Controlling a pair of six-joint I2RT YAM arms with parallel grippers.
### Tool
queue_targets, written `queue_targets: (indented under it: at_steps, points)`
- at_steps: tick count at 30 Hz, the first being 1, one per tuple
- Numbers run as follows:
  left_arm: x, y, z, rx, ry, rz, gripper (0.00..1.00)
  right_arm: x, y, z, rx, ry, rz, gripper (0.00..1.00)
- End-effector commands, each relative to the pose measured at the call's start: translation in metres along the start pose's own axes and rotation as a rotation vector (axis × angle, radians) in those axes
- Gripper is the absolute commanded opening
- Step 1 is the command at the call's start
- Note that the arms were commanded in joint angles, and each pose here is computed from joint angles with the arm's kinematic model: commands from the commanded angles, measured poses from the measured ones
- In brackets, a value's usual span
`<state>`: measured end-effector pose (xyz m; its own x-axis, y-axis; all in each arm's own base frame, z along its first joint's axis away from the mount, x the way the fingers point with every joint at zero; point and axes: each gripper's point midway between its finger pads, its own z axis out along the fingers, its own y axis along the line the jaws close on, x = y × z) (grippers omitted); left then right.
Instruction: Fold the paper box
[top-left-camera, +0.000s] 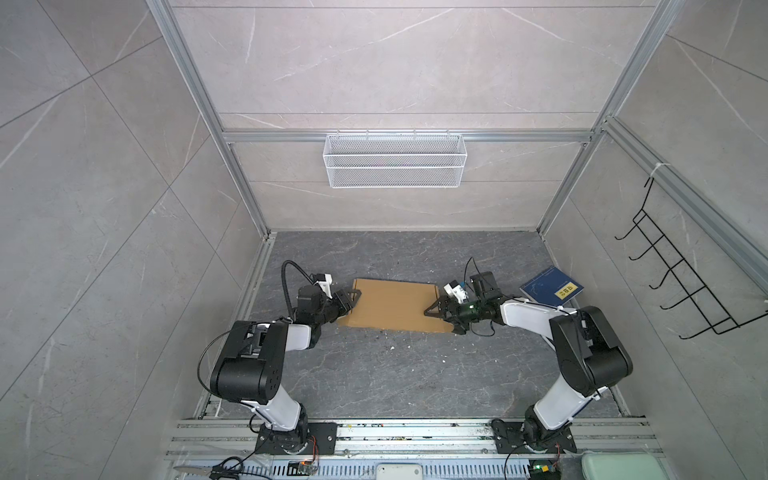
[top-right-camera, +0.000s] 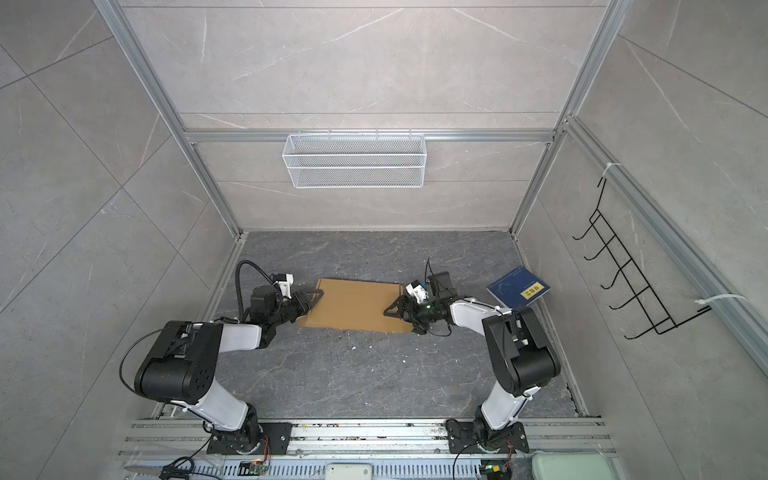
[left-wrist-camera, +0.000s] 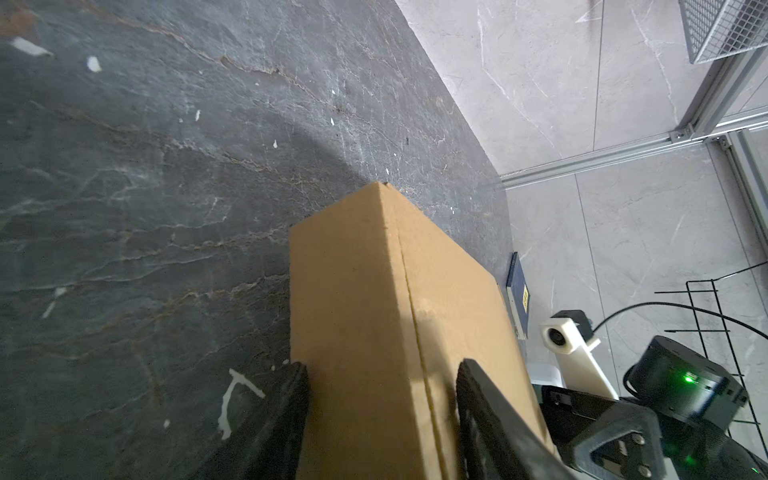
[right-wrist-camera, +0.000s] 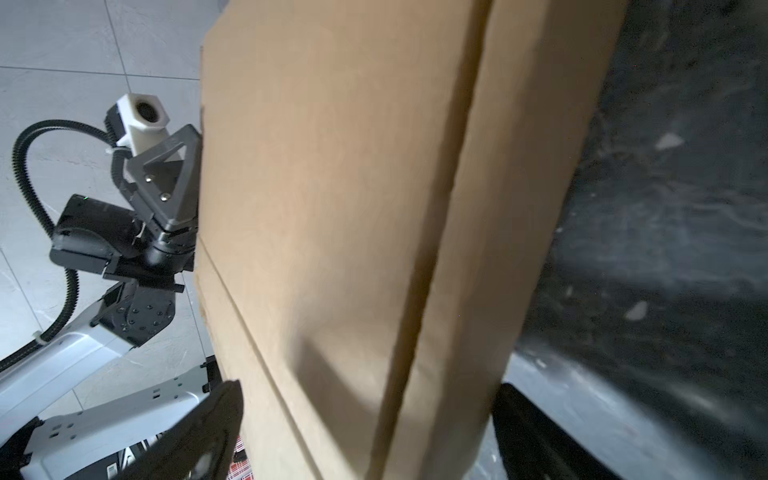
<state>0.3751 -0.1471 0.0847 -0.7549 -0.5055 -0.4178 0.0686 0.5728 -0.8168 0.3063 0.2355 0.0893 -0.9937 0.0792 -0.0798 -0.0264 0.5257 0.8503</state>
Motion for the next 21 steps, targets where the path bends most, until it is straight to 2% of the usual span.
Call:
queue_targets:
  at_steps: [1,21]
  points:
    - [0.022,-0.016,0.007,0.072,0.098,0.011,0.59,0.009,0.028,-0.009,-0.073,0.024,-0.054,0.95]
    - [0.064,0.035,0.022,-0.061,0.209,-0.076,0.57,0.009,-0.028,-0.013,0.017,-0.011,0.066,0.95]
